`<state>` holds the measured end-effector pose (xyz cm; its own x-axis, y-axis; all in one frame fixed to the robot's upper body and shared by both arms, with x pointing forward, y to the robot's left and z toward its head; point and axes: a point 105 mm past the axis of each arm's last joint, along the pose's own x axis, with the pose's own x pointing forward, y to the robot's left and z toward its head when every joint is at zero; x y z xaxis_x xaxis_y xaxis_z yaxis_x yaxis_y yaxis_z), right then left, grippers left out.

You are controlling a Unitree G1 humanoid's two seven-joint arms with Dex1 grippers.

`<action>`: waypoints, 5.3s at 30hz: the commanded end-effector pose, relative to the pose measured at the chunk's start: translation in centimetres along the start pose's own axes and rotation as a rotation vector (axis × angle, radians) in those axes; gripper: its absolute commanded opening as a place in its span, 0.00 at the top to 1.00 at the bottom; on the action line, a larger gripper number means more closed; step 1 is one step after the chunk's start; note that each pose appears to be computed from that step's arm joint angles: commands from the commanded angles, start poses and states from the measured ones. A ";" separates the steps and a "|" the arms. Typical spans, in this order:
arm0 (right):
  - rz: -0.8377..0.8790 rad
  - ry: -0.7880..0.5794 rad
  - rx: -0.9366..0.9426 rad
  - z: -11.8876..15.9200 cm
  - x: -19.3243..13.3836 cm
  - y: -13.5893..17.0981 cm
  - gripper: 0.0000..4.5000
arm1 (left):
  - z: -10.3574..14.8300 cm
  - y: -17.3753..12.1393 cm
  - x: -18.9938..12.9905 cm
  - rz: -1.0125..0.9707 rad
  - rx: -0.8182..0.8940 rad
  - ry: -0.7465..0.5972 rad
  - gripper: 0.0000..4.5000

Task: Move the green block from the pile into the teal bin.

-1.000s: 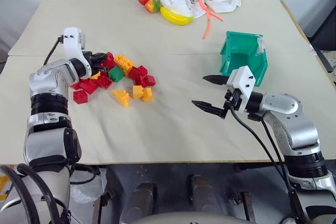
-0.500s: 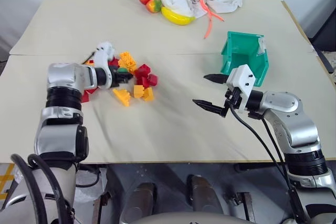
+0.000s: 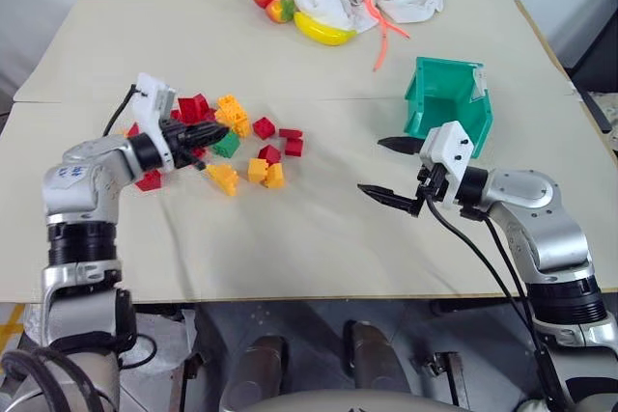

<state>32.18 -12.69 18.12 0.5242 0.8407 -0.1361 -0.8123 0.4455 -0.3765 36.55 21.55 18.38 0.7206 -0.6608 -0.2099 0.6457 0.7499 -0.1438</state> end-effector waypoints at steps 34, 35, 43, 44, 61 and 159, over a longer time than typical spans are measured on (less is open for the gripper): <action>-0.030 -0.028 0.008 0.4 -0.4 -0.4 0.00 | 1.4 3.5 1.6 0.142 0.095 0.550 0.00; -0.029 -0.028 0.009 0.4 -0.4 -0.3 0.00 | 1.4 3.5 1.8 0.130 0.113 0.587 0.00; -0.018 -0.025 0.014 0.3 0.0 0.2 0.00 | 1.6 3.5 4.5 0.142 0.211 0.655 0.04; -0.019 -0.025 0.013 0.3 0.0 0.2 0.00 | 1.4 3.8 4.6 0.171 0.222 0.665 0.09; -0.096 0.037 -0.006 0.1 -2.5 -1.1 0.00 | 8.0 -2.1 5.8 -0.156 0.513 0.241 0.67; -0.733 0.264 -0.242 1.8 -3.2 -17.1 0.37 | 4.0 -14.2 9.8 -0.418 0.534 -0.377 0.00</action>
<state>44.02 -22.76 25.55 0.9730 0.2294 -0.0255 -0.1947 0.7564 -0.6245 35.96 4.70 20.92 0.4134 -0.9068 0.0828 0.8463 0.4162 0.3325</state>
